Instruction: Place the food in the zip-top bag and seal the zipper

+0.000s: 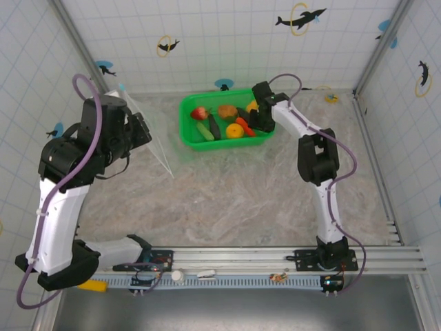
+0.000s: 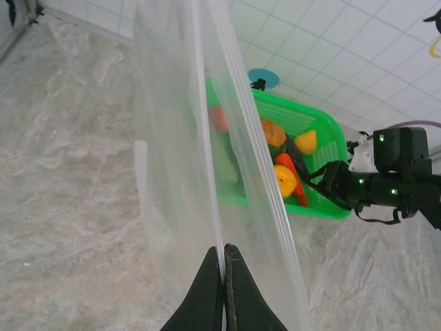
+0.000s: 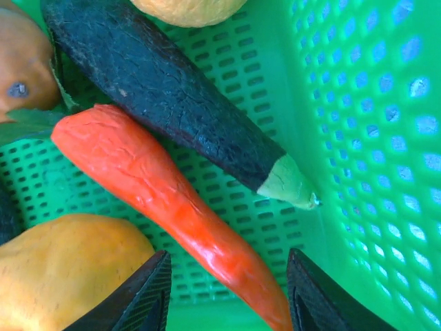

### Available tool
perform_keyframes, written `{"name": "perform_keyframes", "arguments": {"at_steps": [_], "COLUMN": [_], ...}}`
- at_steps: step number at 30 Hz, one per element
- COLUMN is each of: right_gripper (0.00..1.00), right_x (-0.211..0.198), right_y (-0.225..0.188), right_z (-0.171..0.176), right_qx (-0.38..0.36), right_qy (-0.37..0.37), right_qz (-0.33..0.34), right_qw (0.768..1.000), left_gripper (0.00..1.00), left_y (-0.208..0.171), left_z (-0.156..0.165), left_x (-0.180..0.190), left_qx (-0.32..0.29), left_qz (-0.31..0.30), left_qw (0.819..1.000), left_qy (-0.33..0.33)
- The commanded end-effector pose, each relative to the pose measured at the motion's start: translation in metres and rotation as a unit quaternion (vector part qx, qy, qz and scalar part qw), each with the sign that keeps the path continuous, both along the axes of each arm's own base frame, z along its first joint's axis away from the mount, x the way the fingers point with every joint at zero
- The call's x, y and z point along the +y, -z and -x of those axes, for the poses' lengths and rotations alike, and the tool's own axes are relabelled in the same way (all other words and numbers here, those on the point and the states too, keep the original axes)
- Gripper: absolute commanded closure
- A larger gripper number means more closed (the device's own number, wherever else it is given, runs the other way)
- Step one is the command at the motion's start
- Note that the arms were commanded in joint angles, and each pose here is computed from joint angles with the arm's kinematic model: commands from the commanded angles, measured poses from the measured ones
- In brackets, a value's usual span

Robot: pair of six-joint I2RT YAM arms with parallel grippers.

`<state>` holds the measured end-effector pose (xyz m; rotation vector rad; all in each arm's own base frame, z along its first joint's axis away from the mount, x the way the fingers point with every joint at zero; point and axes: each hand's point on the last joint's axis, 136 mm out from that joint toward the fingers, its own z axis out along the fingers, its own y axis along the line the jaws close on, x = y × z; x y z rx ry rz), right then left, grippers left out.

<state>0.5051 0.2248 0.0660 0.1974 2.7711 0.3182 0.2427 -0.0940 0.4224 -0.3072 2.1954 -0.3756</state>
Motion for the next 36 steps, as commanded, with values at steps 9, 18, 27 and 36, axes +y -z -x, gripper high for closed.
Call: {"name": "perform_keyframes", "arguments": {"at_steps": [9, 18, 27, 36], "right_gripper": [0.69, 0.67, 0.6, 0.19], "right_x": [-0.077, -0.162, -0.228, -0.165], "right_y": [0.005, 0.005, -0.017, -0.065], "right_z": [0.032, 0.125, 0.158, 0.161], "right_qx": [0.042, 0.037, 0.011, -0.066], "right_qy": [0.063, 0.118, 0.16, 0.091], "right_qz": [0.173, 0.231, 0.281, 0.168], "right_qw": [0.982, 0.965, 0.946, 0.979], "left_gripper": [1.0, 1.0, 1.0, 1.0], "left_y": [0.066, 0.172, 0.241, 0.252], "left_z": [-0.032, -0.07, -0.081, -0.069], "left_x": [-0.024, -0.108, -0.179, -0.21], "left_qx": [0.081, 0.156, 0.194, 0.186], "left_qz": [-0.08, -0.01, 0.094, 0.181], "left_qw": [0.993, 0.976, 0.948, 0.92], "left_qy": [0.035, 0.15, 0.233, 0.293]}}
